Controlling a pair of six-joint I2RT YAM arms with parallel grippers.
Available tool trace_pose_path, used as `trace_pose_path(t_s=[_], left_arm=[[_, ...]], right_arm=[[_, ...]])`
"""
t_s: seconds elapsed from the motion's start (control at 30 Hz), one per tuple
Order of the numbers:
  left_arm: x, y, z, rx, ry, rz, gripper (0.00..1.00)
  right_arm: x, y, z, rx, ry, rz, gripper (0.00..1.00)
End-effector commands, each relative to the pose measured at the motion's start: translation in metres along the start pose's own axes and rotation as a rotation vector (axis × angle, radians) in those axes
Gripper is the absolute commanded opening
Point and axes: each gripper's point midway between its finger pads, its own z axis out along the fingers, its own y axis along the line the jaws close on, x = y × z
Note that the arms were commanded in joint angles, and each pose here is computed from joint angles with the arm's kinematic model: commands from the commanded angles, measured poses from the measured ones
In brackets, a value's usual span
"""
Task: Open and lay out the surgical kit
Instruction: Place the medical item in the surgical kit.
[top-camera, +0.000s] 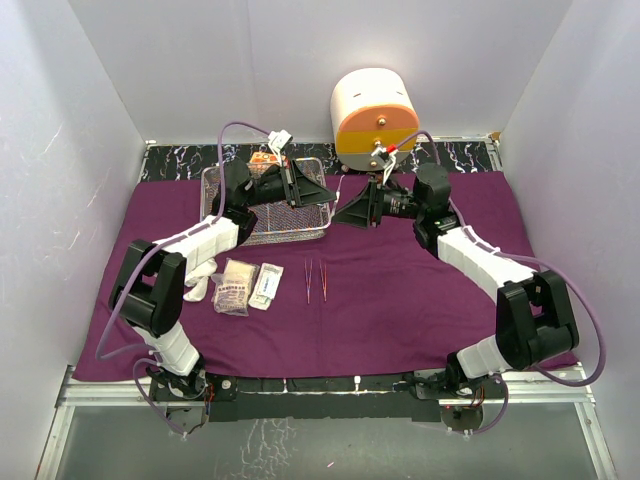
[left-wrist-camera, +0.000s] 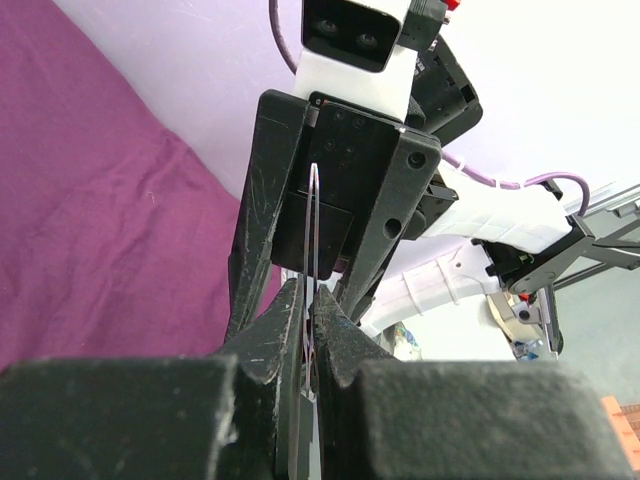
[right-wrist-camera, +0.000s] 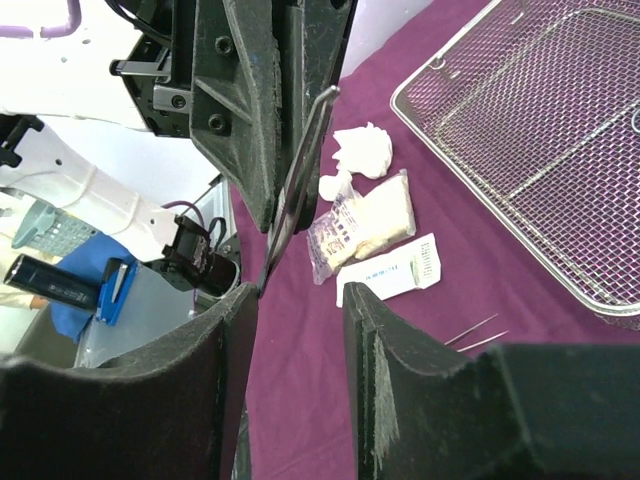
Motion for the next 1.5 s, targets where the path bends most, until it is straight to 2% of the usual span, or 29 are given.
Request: trace_pose_path(t_s=[0.0,0.37,0.53,0.6,0.73,0.8,0.93,1.1,1.17,1.33,1.47], left_arm=[[-0.008,-0.026,-0.002,0.048,-0.033,0.078,0.00],[-0.005,-0.015,-0.002,0.028,-0.031,0.054,0.00],[-0.004,-0.011,-0.001,0.017,-0.026,0.053,0.00],[-0.003,-0.008,-0.001,0.009,-0.017,0.057,0.01],[-0.003,0.011,-0.009,-0.067,0.010,0.084,0.24],[-0.010,0.030,-0.020,-0.155,0.012,0.082,0.31],[-0.027,0.050,-0.041,-0.291,0.045,0.186,0.42],[-0.060,0.050,-0.052,-0.424,0.125,0.465,0.49],[-0.072,0.050,-0.060,-0.468,0.125,0.525,0.51],[-0.088,0.057,-0.085,-0.542,0.084,0.556,0.53],[-0.089,0.056,-0.092,-0.554,0.082,0.577,0.54]], right_arm=[[-0.031,0.022,0.007,-0.068,-0.055,-0.091,0.35],[-0.036,0.023,0.009,-0.072,-0.067,-0.063,0.14],[-0.040,0.016,0.011,-0.033,-0.087,-0.030,0.00],[-0.040,0.011,0.011,-0.002,-0.089,-0.012,0.00],[-0.026,-0.020,0.006,0.182,-0.047,0.073,0.00],[-0.014,-0.034,0.000,0.277,-0.021,0.120,0.00],[0.024,-0.061,-0.015,0.469,0.055,0.189,0.00],[0.083,-0.076,-0.012,0.601,0.183,0.201,0.00],[0.106,-0.076,-0.004,0.627,0.242,0.209,0.00],[0.152,-0.081,0.004,0.673,0.368,0.295,0.00],[0.165,-0.083,-0.001,0.705,0.427,0.339,0.00]])
